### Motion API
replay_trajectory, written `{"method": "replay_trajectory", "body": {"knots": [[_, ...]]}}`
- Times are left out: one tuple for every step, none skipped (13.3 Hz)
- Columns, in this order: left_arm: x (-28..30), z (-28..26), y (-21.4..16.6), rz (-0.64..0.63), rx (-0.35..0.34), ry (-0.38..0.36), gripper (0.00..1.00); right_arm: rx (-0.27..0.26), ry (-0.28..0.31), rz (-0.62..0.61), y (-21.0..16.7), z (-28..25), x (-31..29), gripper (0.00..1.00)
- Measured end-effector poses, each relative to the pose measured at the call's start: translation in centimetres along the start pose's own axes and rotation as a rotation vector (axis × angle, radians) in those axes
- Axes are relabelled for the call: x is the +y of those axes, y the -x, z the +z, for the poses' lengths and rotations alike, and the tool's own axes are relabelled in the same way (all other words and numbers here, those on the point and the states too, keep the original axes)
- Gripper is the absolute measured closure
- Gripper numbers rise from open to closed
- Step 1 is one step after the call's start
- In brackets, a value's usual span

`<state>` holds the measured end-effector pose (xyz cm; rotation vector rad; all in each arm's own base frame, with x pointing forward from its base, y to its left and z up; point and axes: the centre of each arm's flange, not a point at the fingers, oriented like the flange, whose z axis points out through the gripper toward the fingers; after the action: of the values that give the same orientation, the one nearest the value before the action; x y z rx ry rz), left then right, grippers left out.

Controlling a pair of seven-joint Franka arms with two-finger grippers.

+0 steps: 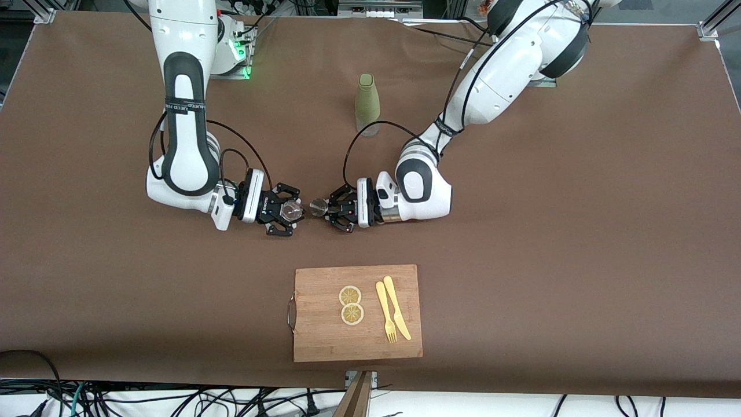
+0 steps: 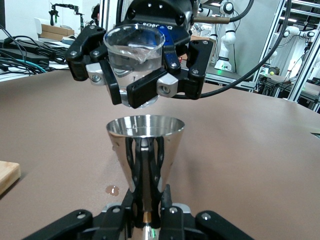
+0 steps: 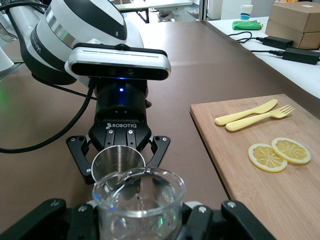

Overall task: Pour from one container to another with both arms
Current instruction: 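Tilt the glass cup with the right gripper, pouring liquid into the jigger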

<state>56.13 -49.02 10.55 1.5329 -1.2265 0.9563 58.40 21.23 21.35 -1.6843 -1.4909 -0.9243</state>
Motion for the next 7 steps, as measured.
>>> {"method": "replay_trajectory", "body": {"knots": [[-0.01, 0.00, -0.01, 0.000, 0.000, 0.000, 0.78, -0.001, 0.000, 0.000, 0.01, -0.02, 0.01, 0.83], [-0.02, 0.00, -0.02, 0.000, 0.000, 0.000, 0.78, -0.001, 0.000, -0.001, 0.00, 0.00, 0.00, 0.83], [-0.02, 0.00, 0.00, 0.000, 0.000, -0.001, 0.78, -0.002, -0.001, -0.001, -0.01, 0.02, -0.02, 0.83], [-0.03, 0.00, 0.02, 0.000, 0.000, -0.001, 0.78, -0.006, -0.004, -0.003, 0.00, 0.05, -0.06, 0.83], [-0.03, 0.00, 0.01, 0.000, 0.000, -0.001, 0.78, -0.012, -0.007, -0.006, 0.00, 0.10, -0.10, 0.83], [-0.04, -0.01, 0.01, 0.000, 0.000, -0.001, 0.78, -0.017, -0.009, -0.010, -0.10, 0.26, -0.17, 0.83], [-0.05, -0.01, 0.01, 0.000, 0.000, -0.001, 0.78, -0.022, -0.008, -0.014, -0.25, 0.48, -0.24, 0.83]]}}
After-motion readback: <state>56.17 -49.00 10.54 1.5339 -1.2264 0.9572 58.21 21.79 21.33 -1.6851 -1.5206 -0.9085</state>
